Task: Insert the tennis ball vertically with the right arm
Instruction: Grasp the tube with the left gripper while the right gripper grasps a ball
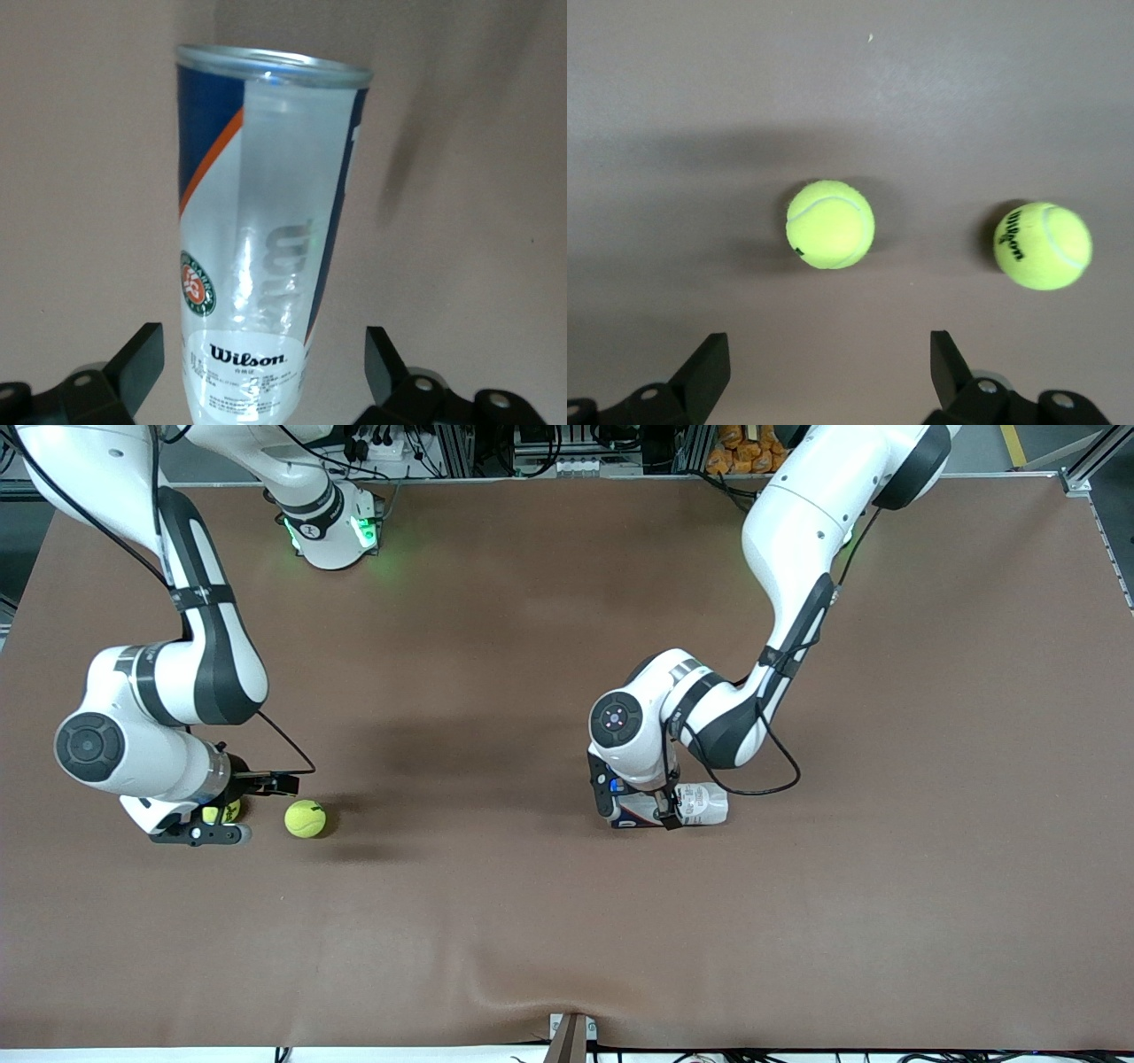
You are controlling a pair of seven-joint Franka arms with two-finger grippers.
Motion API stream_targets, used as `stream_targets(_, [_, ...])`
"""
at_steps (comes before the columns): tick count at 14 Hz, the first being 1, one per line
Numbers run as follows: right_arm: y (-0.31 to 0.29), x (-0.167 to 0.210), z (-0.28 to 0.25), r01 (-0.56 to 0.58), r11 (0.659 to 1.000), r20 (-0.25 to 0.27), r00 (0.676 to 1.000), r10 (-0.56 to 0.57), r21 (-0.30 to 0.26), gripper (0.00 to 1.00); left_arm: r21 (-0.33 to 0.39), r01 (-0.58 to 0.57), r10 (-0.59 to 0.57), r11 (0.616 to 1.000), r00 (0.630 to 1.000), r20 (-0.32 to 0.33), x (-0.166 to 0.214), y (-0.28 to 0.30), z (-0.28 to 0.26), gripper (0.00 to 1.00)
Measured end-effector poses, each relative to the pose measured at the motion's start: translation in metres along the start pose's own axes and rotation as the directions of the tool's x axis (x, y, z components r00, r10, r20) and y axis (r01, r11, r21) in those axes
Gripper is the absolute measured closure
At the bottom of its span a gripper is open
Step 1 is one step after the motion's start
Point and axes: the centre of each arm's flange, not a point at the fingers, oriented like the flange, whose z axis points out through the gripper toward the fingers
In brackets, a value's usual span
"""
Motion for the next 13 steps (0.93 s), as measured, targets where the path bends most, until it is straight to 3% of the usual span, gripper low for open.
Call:
stream_targets(2, [-0.001,0.004,0.020,-0.020,0.999,-0.002,1.000,0.020,0.031,0.00,0.010,-0.041,0.041,0.999,0.999,0.012,-0.001,-0.002,0.003,0.00])
stream_targets(7, [-0.001,0.013,0.068,-0.030,0.999,0.010,1.000,0.030,0.029,0.00,0.037,-0.087,0.085,0.995,0.995,0.058,0.001,-0.002,0.021,0.00])
stream_targets(10, [-0.001,0.021,0.088,-0.031,0.999,-0.024,0.999,0.032,0.028,0.00,0.037,-0.094,0.092,0.995,0.994,0.053,0.005,-0.001,0.030,0.00])
stream_targets(13, [0.000,0.023,0.107,-0.023,0.999,-0.024,0.999,0.024,0.024,0.00,0.049,-0.104,0.102,0.993,0.994,0.041,0.010,-0.001,0.038,0.00])
